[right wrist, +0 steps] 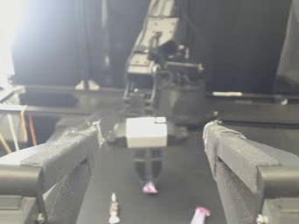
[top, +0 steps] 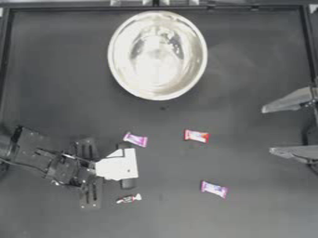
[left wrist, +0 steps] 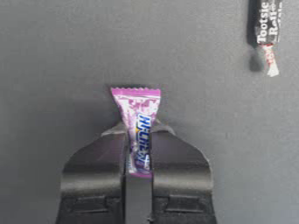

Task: Put candies in bowl

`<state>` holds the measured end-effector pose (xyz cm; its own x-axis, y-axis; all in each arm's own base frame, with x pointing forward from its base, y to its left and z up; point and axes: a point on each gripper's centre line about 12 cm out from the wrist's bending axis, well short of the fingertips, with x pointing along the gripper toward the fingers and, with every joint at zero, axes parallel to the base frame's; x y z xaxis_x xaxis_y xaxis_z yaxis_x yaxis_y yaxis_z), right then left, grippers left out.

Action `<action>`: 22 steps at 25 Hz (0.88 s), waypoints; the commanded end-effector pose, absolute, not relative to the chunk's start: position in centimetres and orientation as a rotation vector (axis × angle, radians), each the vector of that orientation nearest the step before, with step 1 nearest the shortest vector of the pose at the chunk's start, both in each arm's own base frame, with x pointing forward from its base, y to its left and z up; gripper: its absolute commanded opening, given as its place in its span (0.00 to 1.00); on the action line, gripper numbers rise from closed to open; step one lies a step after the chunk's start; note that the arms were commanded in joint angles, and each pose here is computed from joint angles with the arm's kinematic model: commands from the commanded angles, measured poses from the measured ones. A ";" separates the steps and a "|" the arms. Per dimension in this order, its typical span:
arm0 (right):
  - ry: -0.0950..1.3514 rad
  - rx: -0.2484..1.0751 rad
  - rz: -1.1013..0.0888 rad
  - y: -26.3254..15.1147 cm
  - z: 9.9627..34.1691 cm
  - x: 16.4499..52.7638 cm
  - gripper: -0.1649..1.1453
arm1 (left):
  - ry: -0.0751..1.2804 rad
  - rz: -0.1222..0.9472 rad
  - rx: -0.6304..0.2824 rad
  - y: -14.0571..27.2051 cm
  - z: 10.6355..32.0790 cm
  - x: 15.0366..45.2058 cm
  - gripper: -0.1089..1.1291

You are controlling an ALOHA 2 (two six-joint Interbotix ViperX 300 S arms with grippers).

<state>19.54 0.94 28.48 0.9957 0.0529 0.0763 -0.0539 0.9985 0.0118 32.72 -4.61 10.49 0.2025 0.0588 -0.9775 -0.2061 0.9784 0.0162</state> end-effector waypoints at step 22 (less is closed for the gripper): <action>-0.097 0.019 0.054 1.0 29.4 19.8 0.88 | 0.913 0.232 0.128 9.7 27.1 36.6 0.35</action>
<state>19.54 0.93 28.46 0.9958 0.0528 0.0748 -0.0539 0.9985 0.0118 36.32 8.18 24.73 0.5429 0.2210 -0.8102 -0.1171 0.9752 0.1876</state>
